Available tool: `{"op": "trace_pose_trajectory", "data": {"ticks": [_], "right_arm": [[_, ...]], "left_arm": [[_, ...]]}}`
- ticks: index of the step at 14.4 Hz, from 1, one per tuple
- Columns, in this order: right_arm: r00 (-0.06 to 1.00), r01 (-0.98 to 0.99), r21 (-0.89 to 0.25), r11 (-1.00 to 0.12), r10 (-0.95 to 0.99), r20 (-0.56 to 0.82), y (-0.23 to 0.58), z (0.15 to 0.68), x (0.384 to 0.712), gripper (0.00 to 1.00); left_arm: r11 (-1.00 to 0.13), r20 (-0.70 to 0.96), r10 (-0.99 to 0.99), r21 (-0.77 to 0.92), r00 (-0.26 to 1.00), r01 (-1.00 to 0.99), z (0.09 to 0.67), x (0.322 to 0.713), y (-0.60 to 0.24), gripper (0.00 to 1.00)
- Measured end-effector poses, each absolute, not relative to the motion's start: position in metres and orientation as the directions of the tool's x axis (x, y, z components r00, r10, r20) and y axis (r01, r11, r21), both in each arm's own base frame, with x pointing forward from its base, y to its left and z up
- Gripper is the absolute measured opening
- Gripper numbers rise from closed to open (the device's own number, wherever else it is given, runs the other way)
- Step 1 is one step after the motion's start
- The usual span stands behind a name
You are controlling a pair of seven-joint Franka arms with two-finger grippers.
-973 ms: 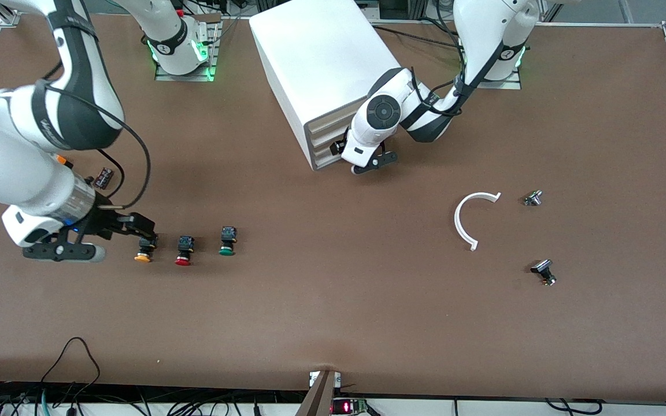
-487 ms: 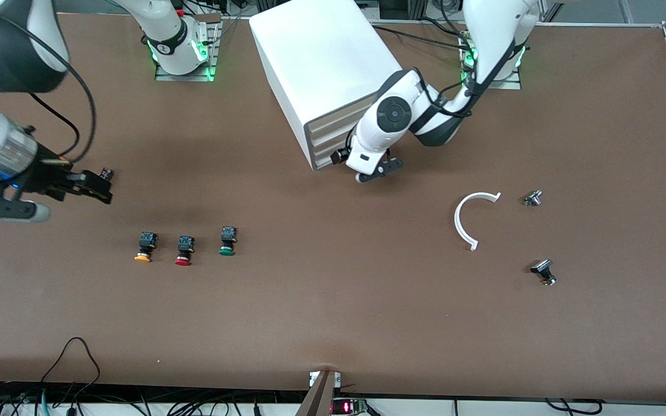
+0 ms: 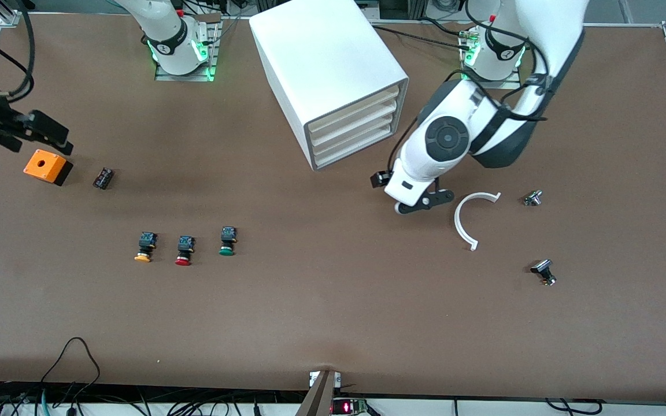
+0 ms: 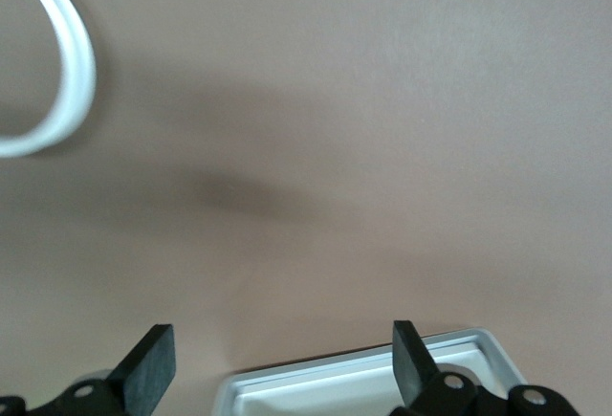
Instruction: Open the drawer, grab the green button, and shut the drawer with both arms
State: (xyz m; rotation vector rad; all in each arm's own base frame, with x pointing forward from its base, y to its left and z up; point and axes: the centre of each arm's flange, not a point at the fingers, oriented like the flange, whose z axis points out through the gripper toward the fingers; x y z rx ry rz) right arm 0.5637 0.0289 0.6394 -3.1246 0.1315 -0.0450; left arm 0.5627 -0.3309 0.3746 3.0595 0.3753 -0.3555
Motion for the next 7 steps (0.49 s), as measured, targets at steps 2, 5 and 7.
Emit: {"op": "trace_pose_trajectory", "data": {"ticks": [2,5,7], "right_arm": [[0.995,-0.099,-0.015,-0.995,-0.099,0.021,0.031,0.649,0.553,1.0],[0.995,-0.097,-0.013,-0.995,-0.097,0.009,0.035,0.651,0.545,1.0],[0.995,-0.096,-0.012,-0.995,-0.096,0.005,0.036,0.65,0.544,1.0]], "left_arm": [[-0.987,-0.214,0.149,0.034,0.965,0.16,0.405,0.584,-0.303,1.0],[-0.998,-0.124,0.03,0.043,0.992,0.036,0.447,0.606,-0.257,1.0],[-0.999,-0.082,-0.026,0.03,0.996,-0.023,0.481,0.611,-0.226,1.0]]}}
